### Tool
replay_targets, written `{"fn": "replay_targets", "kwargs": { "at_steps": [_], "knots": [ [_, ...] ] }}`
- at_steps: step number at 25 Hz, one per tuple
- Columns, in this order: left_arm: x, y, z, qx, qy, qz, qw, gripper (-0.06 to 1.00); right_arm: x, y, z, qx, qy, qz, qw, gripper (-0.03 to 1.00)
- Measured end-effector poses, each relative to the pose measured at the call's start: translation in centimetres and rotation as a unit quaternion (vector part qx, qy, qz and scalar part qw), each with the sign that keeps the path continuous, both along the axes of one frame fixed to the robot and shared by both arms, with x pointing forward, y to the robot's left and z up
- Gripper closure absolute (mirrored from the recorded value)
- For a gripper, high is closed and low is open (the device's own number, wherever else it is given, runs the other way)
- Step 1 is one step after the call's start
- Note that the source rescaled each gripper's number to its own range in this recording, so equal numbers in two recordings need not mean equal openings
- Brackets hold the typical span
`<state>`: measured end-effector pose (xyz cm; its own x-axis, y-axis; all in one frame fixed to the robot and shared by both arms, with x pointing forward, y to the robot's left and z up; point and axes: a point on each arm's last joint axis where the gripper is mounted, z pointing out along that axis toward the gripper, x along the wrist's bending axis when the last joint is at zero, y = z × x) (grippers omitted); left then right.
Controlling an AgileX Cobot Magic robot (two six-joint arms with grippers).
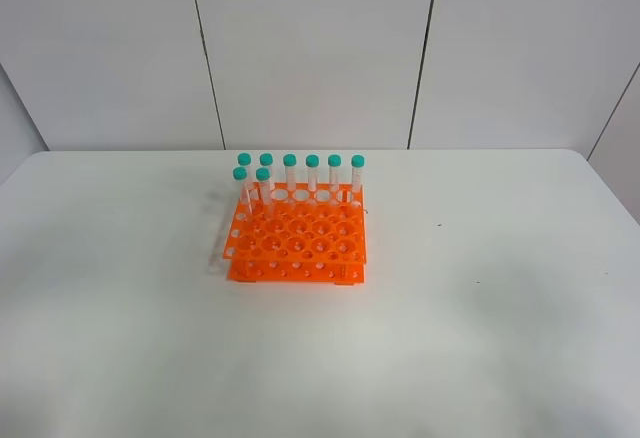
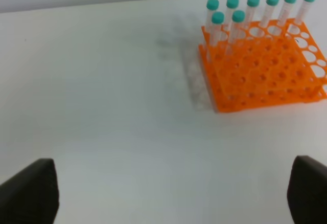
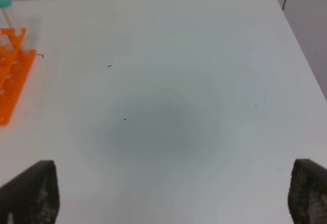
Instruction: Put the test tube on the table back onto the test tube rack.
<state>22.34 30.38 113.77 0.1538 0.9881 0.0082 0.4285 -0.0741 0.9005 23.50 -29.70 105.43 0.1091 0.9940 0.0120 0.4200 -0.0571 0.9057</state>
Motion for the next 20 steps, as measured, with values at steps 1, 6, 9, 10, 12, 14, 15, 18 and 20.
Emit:
{"fn": "replay_targets", "kwargs": {
  "at_steps": [1, 6, 9, 10, 12, 14, 15, 18, 20],
  "knots": [
    [-0.6, 0.1, -0.3, -0.001, -0.004, 0.000, 1.000, -0.05, 0.0, 0.0, 0.0, 0.000, 0.000, 0.000, 1.000, -0.03],
    [-2.3, 0.3, -2.6, -0.003, -0.019, 0.000, 1.000, -0.05, 0.0, 0.0, 0.0, 0.000, 0.000, 0.000, 1.000, -0.03],
    [-2.7, 0.4, -4.0, -0.002, -0.020, -0.002, 1.000, -0.05, 0.0, 0.0, 0.0, 0.000, 0.000, 0.000, 1.000, -0.03],
    [-2.6, 0.4, -4.3, -0.001, -0.015, -0.002, 1.000, -0.05, 0.0, 0.0, 0.0, 0.000, 0.000, 0.000, 1.000, -0.03],
    [-2.4, 0.4, -4.7, 0.000, -0.007, -0.002, 1.000, -0.05, 0.0, 0.0, 0.0, 0.000, 0.000, 0.000, 1.000, -0.03],
    [-2.2, 0.3, -4.9, 0.000, -0.004, -0.002, 1.000, -0.05, 0.0, 0.0, 0.0, 0.000, 0.000, 0.000, 1.000, -0.03],
    [-2.0, 0.3, -5.0, 0.000, -0.005, -0.002, 1.000, -0.05, 0.0, 0.0, 0.0, 0.000, 0.000, 0.000, 1.000, -0.03],
    [-1.6, 0.2, -5.6, 0.002, 0.004, -0.002, 1.000, -0.05, 0.0, 0.0, 0.0, 0.000, 0.000, 0.000, 1.000, -0.03],
    [-1.1, 0.2, -6.5, 0.004, 0.019, -0.002, 1.000, -0.05, 0.0, 0.0, 0.0, 0.000, 0.000, 0.000, 1.000, -0.03]
  ]
}}
